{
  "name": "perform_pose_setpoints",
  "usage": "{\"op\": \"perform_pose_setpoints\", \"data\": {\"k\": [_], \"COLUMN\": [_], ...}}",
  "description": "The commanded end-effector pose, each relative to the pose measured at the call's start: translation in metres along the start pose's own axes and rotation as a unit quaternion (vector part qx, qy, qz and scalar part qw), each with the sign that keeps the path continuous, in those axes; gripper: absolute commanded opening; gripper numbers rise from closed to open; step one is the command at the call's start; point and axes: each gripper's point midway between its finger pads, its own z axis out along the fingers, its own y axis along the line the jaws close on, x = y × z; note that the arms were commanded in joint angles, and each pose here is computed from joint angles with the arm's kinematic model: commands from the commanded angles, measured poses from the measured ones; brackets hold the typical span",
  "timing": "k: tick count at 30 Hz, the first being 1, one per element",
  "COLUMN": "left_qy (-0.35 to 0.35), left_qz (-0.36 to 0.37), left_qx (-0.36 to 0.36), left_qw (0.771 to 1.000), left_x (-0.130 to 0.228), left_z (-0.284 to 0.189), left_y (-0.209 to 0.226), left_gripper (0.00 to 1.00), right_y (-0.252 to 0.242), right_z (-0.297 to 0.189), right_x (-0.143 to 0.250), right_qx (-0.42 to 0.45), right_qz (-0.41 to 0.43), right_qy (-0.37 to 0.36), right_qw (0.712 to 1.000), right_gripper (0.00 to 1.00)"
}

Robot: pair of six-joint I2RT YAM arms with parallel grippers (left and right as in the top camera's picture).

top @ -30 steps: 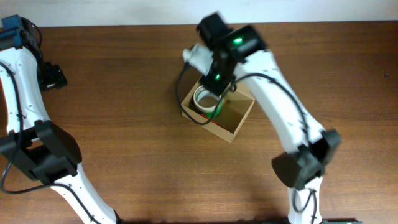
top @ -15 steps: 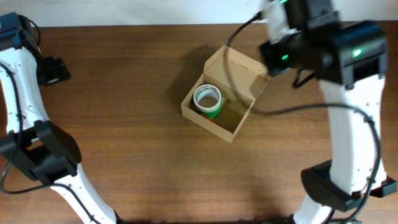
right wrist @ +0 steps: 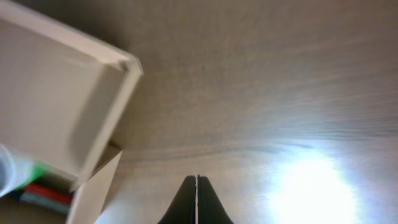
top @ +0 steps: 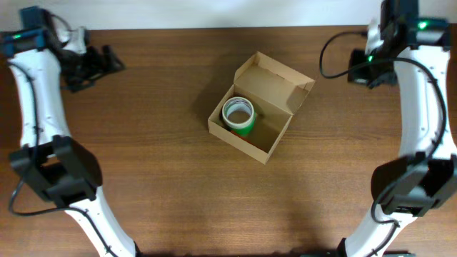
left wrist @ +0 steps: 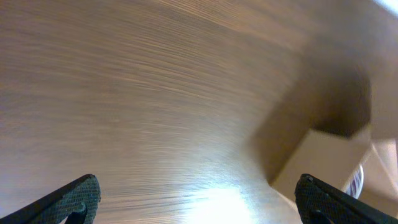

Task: Pack container
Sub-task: 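Raise both arms and bring the grippers to the box's lid flaps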

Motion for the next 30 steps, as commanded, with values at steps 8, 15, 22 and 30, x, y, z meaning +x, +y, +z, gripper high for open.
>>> {"op": "perform_pose_setpoints", "data": {"k": [8,15,22,30], "left_qy": [0.046,0.054,0.055,0.048], "left_qz": [0.184,0.208,0.205,0.207], "left_qx": [0.021,-0.013,-0.014,-0.021], "left_qw": [0.982,0.977,0.977,0.977], "left_x": [0.029,0.035,0.035,0.031], "left_z": [0.041,0.048,0.048,0.048], "left_y": [-0.096,-0.104,-0.104,-0.102], "left_gripper": [0.9,0.96,0.96,0.96], "right_y": [0.032,0.078,0.128,0.163], "right_z": [0.108,0.138,0.135,0.13], "right_x": [0.038,0.024,0.001,-0.005], "right_qx": [-0.117,-0.201,-0.246,-0.274], "right_qz": [0.068,0.047,-0.016,-0.061], "right_qy": [0.058,0.043,-0.017,-0.048], "right_qw": [0.989,0.978,0.969,0.959], "right_gripper": [0.04,0.04,0.04,0.04]}}
